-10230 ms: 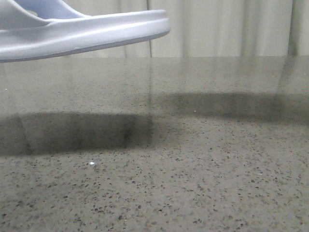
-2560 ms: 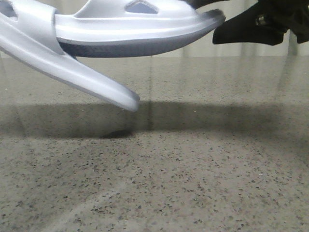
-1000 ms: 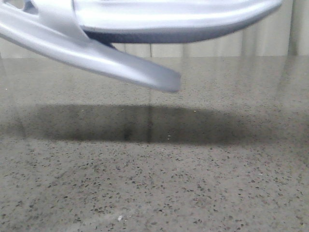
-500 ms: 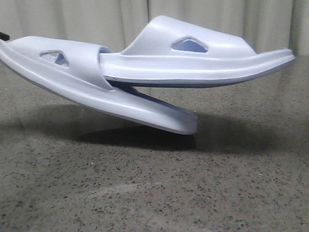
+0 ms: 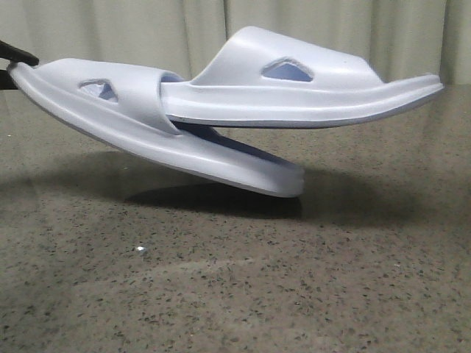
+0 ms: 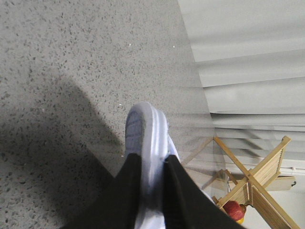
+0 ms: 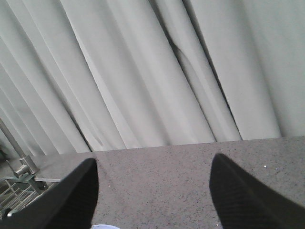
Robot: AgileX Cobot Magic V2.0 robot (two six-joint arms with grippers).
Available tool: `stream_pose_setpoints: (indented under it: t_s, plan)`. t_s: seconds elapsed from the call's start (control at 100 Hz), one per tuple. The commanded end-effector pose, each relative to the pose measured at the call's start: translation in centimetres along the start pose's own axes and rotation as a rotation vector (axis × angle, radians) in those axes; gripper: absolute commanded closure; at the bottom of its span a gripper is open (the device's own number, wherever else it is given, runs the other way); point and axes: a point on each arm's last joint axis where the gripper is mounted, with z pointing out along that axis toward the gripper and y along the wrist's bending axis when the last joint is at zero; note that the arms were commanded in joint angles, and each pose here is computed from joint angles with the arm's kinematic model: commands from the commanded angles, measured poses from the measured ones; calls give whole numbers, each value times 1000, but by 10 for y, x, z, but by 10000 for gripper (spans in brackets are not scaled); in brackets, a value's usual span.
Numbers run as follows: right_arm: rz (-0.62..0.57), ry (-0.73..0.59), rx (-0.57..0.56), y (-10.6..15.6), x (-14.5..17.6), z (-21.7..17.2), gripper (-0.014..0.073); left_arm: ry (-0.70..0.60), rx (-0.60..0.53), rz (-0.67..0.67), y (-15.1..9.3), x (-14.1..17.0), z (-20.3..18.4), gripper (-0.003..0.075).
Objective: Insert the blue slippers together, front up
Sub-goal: 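Lower the nested slippers onto the table and open both grippers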
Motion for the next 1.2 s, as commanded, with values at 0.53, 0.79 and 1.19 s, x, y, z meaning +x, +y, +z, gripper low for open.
stream_pose_setpoints:
  t_s: [0.53,0.79,1.19]
  plan:
    - [-41,-32,-36,6,-11,-2,160,77,3,188,-8,6,-2,559]
    - [-41,-26,-56,8,-11,-2,160,44,-19,222,-7,3,-1,312]
    - [-43,-25,-51,8,-10,-2,160,-170,-192,416,5,-19,-5,308]
